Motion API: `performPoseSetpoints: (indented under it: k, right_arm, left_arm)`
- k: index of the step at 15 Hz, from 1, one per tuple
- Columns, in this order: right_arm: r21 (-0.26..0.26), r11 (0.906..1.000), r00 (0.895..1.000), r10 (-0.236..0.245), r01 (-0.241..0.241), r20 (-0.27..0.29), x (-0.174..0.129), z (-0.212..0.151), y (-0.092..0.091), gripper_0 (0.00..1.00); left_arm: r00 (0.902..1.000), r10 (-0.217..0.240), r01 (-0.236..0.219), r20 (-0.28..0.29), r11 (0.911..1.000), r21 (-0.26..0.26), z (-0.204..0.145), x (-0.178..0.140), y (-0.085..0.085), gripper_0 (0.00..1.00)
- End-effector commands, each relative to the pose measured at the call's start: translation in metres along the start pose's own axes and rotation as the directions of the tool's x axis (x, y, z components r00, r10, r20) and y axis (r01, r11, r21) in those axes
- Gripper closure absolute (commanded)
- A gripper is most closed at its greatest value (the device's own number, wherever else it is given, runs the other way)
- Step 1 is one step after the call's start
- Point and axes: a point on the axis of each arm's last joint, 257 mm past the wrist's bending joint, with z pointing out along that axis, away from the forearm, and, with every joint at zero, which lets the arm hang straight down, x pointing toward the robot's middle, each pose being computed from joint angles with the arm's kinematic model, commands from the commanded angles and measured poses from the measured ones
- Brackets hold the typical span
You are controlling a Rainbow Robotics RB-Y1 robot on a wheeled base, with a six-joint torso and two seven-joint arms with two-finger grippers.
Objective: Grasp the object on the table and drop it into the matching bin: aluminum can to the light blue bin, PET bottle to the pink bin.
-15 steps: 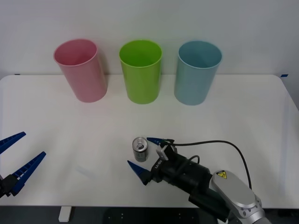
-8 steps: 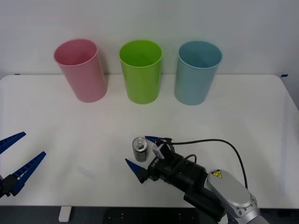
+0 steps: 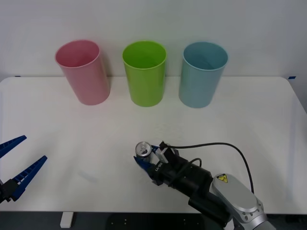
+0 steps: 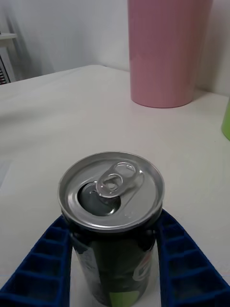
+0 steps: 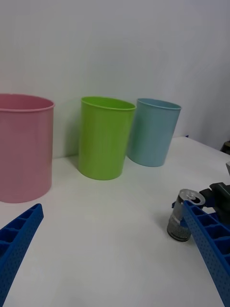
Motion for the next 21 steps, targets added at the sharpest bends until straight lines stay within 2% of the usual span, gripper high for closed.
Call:
performPoseSetpoints:
  k: [1,7,13,18,21]
  right_arm:
    - [-0.001,1.0,1.0,0.001,-0.001,0.0,0.0,0.0,0.0,1.0]
    - [0.006,0.9999,1.0,0.01,-0.01,0.009,-0.004,0.0,-0.005,1.0]
    - [0.016,0.9994,0.998,0.029,-0.03,0.053,-0.025,-0.012,-0.02,1.0]
    - [0.01,0.9944,0.99,0.103,-0.105,0.099,-0.053,-0.045,-0.029,1.0]
    - [0.023,0.9894,0.981,0.139,-0.143,0.137,-0.076,-0.067,-0.043,1.0]
  left_arm:
    - [1.0,0.0,0.0,0.0,1.0,0.0,0.0,0.0,0.0,0.0]
    - [1.0,0.0,0.0,0.0,1.0,0.0,0.0,0.0,0.0,0.0]
    - [1.0,0.0,0.0,0.0,1.0,0.0,0.0,0.0,0.0,0.0]
    - [1.0,0.0,0.0,0.0,1.0,0.0,0.0,0.0,0.0,0.0]
    - [1.0,0.0,0.0,0.0,1.0,0.0,0.0,0.0,0.0,0.0]
